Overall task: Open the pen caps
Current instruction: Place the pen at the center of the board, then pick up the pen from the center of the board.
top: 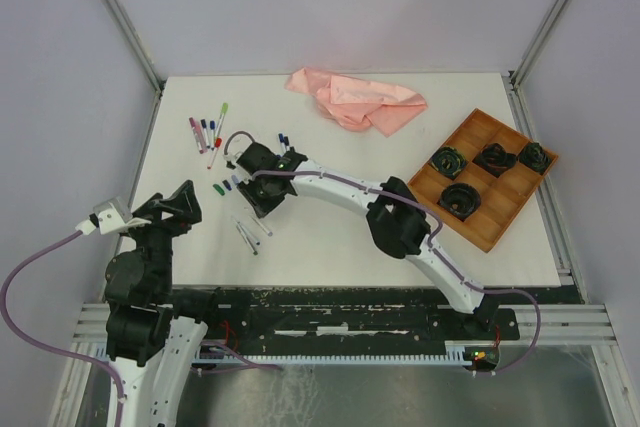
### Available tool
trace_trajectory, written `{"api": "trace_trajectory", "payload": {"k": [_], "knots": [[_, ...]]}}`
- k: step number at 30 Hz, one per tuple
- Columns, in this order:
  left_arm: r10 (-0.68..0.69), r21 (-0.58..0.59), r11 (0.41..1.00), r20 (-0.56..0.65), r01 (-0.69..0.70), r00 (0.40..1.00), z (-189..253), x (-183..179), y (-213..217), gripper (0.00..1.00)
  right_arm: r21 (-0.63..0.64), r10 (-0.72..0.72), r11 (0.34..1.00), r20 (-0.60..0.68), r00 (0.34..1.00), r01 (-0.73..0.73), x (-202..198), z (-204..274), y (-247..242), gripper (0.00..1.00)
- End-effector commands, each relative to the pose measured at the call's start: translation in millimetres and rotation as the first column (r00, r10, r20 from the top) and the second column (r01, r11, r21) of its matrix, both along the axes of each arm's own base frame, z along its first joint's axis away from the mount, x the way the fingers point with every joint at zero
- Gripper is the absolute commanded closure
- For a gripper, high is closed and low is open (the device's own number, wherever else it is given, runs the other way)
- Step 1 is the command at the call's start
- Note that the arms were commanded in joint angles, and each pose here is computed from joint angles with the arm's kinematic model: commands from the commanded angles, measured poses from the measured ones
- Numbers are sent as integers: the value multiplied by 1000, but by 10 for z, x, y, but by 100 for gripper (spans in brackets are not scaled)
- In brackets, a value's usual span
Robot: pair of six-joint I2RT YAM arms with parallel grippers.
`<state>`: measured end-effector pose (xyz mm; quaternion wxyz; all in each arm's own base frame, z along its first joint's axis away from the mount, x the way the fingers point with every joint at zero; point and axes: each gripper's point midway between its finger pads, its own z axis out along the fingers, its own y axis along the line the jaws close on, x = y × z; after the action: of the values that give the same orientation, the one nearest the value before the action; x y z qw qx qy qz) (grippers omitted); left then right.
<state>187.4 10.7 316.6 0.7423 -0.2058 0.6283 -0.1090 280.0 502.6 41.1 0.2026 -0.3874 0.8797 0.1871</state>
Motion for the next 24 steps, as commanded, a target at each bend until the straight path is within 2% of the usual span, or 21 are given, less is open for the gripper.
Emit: {"api": "trace_trajectory", "payload": {"k": [1, 4, 7, 15, 24], "knots": [[18, 38, 999, 26, -19, 999, 68, -17, 42, 15, 125, 102, 985, 131, 986, -118, 341, 759, -17, 60], [18, 38, 999, 26, -19, 1000, 68, -17, 41, 15, 101, 226, 964, 178, 958, -246, 517, 784, -169, 57], [15, 40, 999, 26, -16, 1000, 70, -17, 36, 15, 50, 259, 960, 212, 942, -275, 726, 733, -325, 53], [10, 40, 999, 28, -12, 1000, 73, -19, 29, 15, -62, 181, 984, 307, 934, -170, 1248, 530, -572, 51], [9, 42, 999, 25, -10, 1000, 65, -14, 26, 15, -81, 142, 989, 322, 936, -122, 1444, 329, -582, 57]]}}
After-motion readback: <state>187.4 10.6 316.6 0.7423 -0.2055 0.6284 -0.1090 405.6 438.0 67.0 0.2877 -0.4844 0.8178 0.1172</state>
